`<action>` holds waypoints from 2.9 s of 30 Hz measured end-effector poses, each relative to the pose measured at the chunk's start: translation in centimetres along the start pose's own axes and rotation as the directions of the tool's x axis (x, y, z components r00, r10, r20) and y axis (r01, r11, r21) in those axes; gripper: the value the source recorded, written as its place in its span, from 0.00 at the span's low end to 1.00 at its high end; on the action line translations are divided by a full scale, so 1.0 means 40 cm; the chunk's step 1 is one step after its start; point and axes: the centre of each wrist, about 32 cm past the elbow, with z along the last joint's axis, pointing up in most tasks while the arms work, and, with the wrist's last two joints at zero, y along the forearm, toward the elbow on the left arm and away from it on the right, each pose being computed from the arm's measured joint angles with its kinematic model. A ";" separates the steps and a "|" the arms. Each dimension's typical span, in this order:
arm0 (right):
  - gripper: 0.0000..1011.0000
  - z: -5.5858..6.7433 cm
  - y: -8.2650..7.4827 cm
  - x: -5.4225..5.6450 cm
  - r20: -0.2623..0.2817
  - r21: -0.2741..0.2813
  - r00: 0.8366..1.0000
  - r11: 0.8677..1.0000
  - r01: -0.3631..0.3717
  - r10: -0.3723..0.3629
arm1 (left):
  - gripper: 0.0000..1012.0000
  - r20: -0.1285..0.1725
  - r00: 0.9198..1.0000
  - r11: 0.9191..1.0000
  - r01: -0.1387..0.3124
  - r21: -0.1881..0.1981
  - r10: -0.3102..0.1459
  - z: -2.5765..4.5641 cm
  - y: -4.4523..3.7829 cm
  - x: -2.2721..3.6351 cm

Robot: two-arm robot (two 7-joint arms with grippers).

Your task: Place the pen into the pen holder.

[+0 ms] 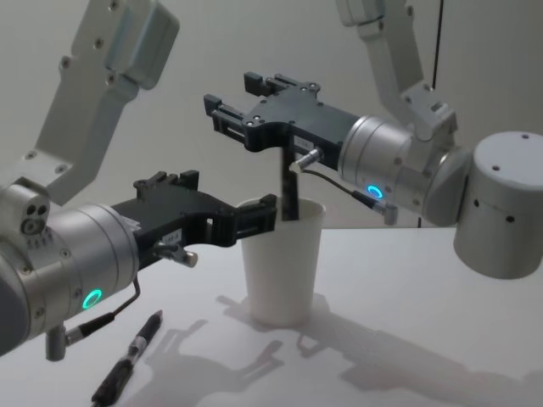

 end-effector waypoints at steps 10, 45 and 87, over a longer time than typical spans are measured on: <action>0.88 0.000 -0.001 0.002 0.003 0.003 1.000 1.000 0.007 -0.007 | 0.99 0.000 1.000 1.000 0.000 0.000 0.000 0.000 0.000 0.000; 0.99 0.093 -0.090 -0.051 0.048 -0.008 0.953 0.954 0.301 -0.300 | 0.99 0.000 1.000 1.000 0.000 0.000 0.000 0.000 0.000 0.000; 0.99 0.199 -0.295 -0.166 0.047 -0.162 0.799 0.785 0.598 -0.599 | 0.99 0.000 1.000 1.000 0.000 0.000 0.000 0.000 0.000 0.000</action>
